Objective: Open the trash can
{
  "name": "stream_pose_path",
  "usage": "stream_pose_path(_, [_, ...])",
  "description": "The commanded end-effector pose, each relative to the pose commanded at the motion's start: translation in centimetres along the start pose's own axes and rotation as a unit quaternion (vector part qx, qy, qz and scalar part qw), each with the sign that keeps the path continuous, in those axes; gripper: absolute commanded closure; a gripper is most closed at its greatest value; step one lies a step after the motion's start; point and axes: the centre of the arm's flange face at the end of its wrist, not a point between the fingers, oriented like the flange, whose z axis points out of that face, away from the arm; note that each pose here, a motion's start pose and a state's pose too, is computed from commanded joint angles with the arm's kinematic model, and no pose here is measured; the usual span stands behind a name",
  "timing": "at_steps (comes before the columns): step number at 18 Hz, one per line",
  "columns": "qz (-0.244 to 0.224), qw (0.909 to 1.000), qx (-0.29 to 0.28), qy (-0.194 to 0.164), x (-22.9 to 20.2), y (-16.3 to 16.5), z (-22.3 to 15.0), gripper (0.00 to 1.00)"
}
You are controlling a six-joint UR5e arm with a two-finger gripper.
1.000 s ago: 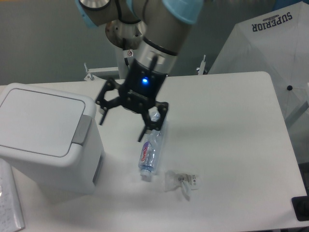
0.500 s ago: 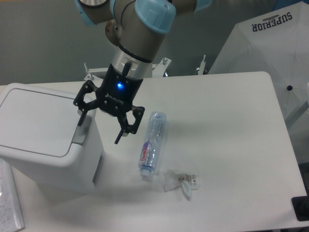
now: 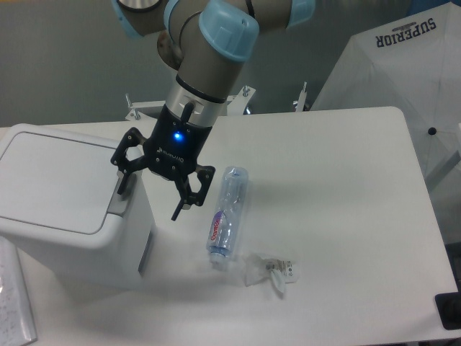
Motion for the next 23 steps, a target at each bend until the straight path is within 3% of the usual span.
stream_pose_path(8, [0.003, 1.0000, 0.005, -0.001, 0.2, -0.5, 0.0, 0.00])
stream_pose_path(13, [-0.053, 0.9975, 0.045, -0.015, 0.3, -4.9, -3.3, 0.00])
stream_pose_path(18, [-0.047, 0.9969, 0.056, -0.029, -0.6, -6.3, -4.2, 0.00])
stream_pose_path(23, [-0.042, 0.9938, 0.017, -0.102, -5.7, -4.2, -4.0, 0.00])
